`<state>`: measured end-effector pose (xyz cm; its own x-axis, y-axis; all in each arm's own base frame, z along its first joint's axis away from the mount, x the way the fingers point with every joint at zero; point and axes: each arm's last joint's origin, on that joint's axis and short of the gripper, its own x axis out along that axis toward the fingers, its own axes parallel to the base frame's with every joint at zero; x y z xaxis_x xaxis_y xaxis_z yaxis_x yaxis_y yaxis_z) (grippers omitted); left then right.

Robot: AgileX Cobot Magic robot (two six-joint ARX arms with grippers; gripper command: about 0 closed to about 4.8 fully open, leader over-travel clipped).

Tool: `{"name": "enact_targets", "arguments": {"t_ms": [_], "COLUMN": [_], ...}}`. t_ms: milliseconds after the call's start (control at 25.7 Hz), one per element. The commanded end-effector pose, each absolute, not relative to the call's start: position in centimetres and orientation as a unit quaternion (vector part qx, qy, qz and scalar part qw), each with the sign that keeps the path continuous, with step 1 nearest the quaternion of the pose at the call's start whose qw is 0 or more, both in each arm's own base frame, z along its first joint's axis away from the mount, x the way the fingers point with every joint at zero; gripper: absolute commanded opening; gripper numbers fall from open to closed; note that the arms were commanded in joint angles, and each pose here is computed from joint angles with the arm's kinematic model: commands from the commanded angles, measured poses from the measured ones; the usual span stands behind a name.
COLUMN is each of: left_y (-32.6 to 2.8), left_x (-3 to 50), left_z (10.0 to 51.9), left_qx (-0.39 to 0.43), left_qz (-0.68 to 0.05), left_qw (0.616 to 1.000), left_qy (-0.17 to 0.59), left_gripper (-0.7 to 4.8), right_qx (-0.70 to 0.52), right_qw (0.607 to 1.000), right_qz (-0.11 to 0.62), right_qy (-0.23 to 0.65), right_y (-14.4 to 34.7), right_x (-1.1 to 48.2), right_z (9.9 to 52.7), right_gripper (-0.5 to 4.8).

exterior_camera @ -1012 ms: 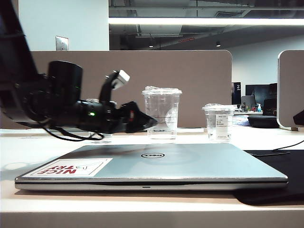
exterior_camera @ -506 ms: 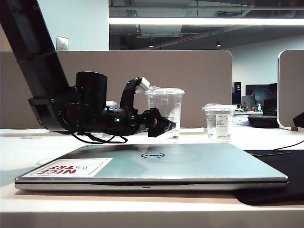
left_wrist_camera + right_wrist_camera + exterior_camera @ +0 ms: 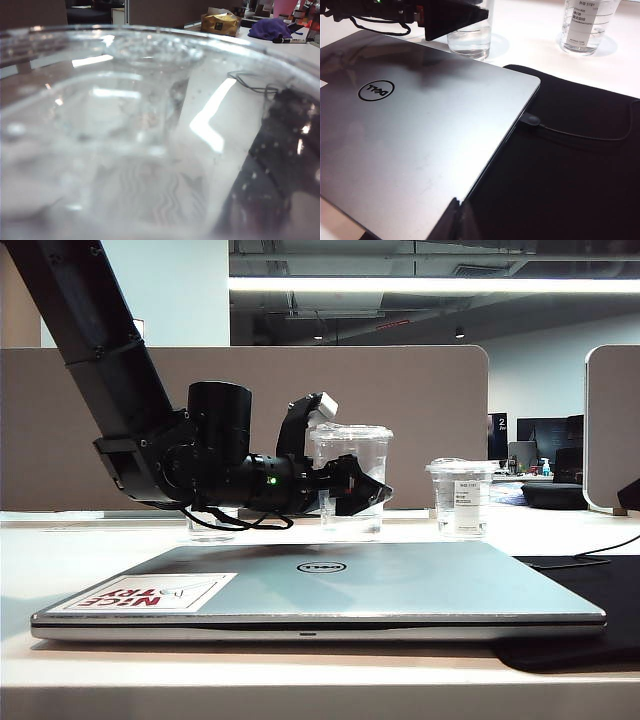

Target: Pick up the coffee cup on the middle and place it on the left side of the laptop.

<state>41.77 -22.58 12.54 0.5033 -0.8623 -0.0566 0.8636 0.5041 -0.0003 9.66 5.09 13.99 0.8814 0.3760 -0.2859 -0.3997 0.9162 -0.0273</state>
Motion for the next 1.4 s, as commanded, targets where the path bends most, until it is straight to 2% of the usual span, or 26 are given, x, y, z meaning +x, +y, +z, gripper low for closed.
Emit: {"name": "enact_targets", "arguments": {"t_ms": [39, 78, 117, 156, 389, 623, 779, 896, 1090, 1207, 1402], "left_y": [-22.8, -22.8, -22.8, -22.8, -22.7, -20.8, -19.3, -17.5, -13.9, -11.7, -6.5], "left_x": [41.7, 41.7, 41.7, 41.7, 41.7, 42.1, 41.8, 41.2, 37.3, 34.7, 29.7], "left_z": [12.9, 13.0, 13.0, 13.0, 13.4, 17.5, 19.6, 21.0, 21.8, 21.8, 20.2], "left_qx": [0.018, 0.018, 0.018, 0.018, 0.018, 0.021, 0.026, 0.034, 0.055, 0.055, 0.042], "left_qz": [-0.499, -0.499, -0.499, -0.499, -0.510, -0.496, -0.510, -0.498, -0.462, -0.445, -0.375], "left_qw": [0.866, 0.866, 0.866, 0.866, 0.860, 0.867, 0.860, 0.867, 0.885, 0.894, 0.926], "left_qy": [0.009, 0.007, 0.005, 0.005, 0.000, -0.037, -0.024, -0.018, -0.013, -0.010, 0.002], "left_gripper": [4.79, 4.38, 3.52, 3.31, 3.37, 3.37, 3.41, 3.41, 3.42, 3.43, 3.41], "right_qx": [-0.041, -0.041, -0.041, -0.041, -0.041, -0.039, -0.042, -0.045, -0.051, -0.053, -0.055], "right_qw": [0.970, 0.970, 0.970, 0.970, 0.970, 0.968, 0.963, 0.955, 0.942, 0.936, 0.927], "right_qz": [0.199, 0.199, 0.199, 0.199, 0.199, 0.214, 0.240, 0.267, 0.312, 0.330, 0.352], "right_qy": [0.132, 0.132, 0.132, 0.132, 0.132, 0.121, 0.119, 0.117, 0.115, 0.114, 0.112], "right_y": [5.1, 5.1, 5.1, 5.1, 5.1, 5.3, 5.8, 6.3, 7.1, 7.4, 7.8], "right_x": [9.7, 9.7, 9.7, 9.7, 9.7, 9.5, 9.2, 8.8, 8.2, 7.9, 7.5], "right_z": [14.0, 14.0, 14.0, 14.0, 14.0, 14.2, 14.2, 14.3, 14.3, 14.3, 14.3], "right_gripper": [-0.05, -0.05, -0.05, -0.05, -0.05, -0.05, -0.05, -0.05, -0.05, -0.05, -0.05]}}
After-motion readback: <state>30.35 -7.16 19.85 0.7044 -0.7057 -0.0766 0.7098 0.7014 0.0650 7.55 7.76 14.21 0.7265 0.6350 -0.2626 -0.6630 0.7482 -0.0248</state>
